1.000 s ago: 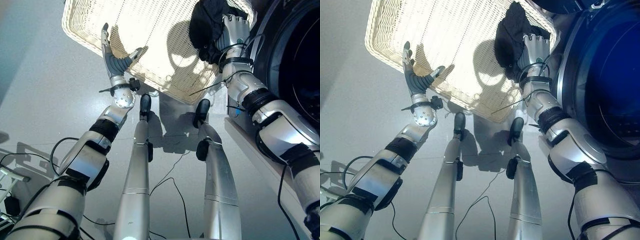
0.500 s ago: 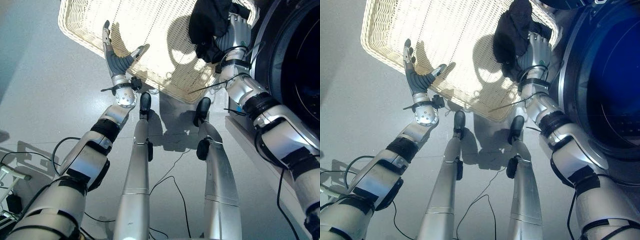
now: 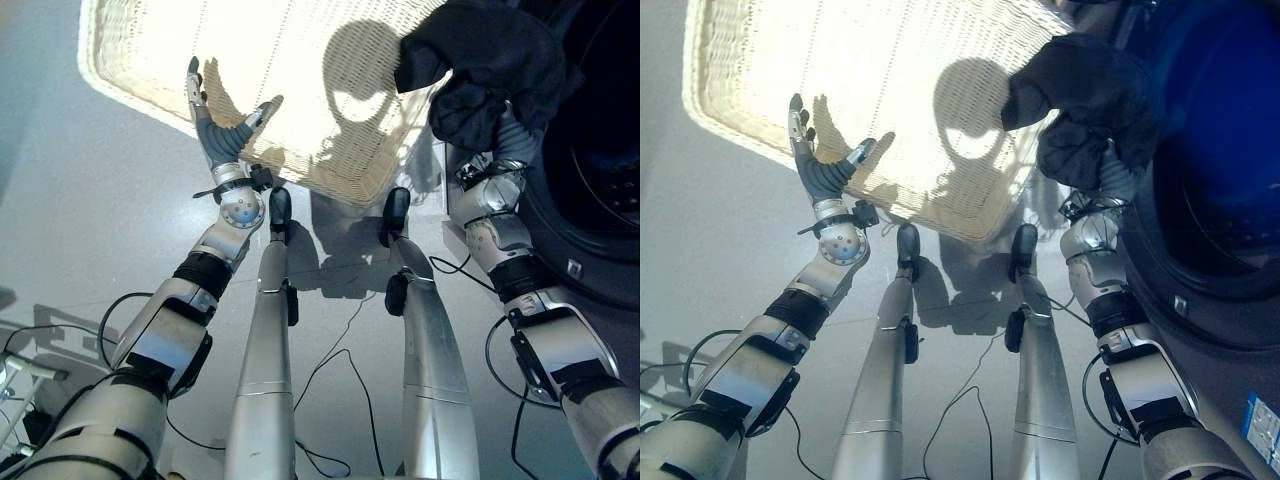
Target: Put the clothes into the washing machine.
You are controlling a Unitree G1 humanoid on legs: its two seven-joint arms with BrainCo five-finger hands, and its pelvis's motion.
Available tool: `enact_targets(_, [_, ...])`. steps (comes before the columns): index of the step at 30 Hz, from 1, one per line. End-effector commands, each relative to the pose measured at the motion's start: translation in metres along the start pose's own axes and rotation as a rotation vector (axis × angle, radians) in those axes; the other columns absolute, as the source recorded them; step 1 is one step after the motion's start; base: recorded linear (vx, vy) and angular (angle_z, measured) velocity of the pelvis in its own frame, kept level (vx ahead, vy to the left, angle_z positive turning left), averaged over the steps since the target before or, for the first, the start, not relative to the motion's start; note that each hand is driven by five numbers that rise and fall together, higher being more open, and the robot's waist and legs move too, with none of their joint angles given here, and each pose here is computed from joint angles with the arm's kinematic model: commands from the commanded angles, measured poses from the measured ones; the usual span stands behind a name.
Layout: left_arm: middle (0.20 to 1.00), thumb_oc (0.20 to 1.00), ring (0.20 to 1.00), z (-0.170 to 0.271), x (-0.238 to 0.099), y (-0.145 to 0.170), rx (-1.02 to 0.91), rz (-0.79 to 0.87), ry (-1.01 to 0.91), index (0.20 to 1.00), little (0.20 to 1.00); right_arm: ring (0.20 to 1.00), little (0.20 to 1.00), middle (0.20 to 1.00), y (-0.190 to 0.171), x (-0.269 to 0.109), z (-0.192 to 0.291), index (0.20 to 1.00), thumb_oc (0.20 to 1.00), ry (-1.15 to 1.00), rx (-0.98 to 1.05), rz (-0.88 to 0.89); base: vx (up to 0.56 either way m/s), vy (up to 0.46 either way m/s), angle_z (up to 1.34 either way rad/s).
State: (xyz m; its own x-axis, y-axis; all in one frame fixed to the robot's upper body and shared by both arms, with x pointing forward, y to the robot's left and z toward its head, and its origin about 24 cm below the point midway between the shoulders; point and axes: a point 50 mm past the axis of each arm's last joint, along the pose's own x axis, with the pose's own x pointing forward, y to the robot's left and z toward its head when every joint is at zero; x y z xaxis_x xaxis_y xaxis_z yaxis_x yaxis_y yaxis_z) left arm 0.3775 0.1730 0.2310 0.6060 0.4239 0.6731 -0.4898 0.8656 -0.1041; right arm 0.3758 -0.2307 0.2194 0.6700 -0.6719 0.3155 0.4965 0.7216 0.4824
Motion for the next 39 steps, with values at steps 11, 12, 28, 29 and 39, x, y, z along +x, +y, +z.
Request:
enact_targets(11, [1.000, 1.000, 1.000, -0.006, 0.012, 0.026, -0.007, 0.078, -0.010, 1.000, 1.000, 0.200, 0.200, 0.200, -0.064, 0.044, 0.052, 0.200, 0.200, -0.205, 0.065, -0.473, -0.01, -0.014, -0.04])
enact_targets(12, [1.000, 1.000, 1.000, -0.005, 0.015, 0.027, -0.009, 0.077, -0.013, 1.000, 1.000, 0.200, 0.200, 0.200, -0.067, 0.047, 0.050, 0.200, 0.200, -0.176, 0.062, -0.488, 0.00, 0.000, 0.00])
enact_targets(28, [1.000, 1.000, 1.000, -0.015, 0.012, 0.064, 0.070, 0.047, -0.024, 1.000, 1.000, 0.837, 0.837, 0.837, -0.128, 0.078, 0.161, 0.837, 0.837, -0.460, 0.220, -0.855, -0.01, -0.012, -0.01])
enact_targets(29, [1.000, 1.000, 1.000, -0.015, 0.014, 0.067, 0.074, 0.052, -0.021, 1.000, 1.000, 1.000, 1.000, 1.000, -0.133, 0.079, 0.166, 1.000, 1.000, -0.477, 0.230, -0.864, -0.01, 0.006, -0.06])
enact_targets(39, [1.000, 1.000, 1.000, -0.009, 0.036, 0.074, 0.105, 0.038, -0.014, 1.000, 1.000, 1.000, 1.000, 1.000, -0.158, 0.086, 0.170, 1.000, 1.000, -0.409, 0.108, -0.868, 0.00, -0.011, 0.00])
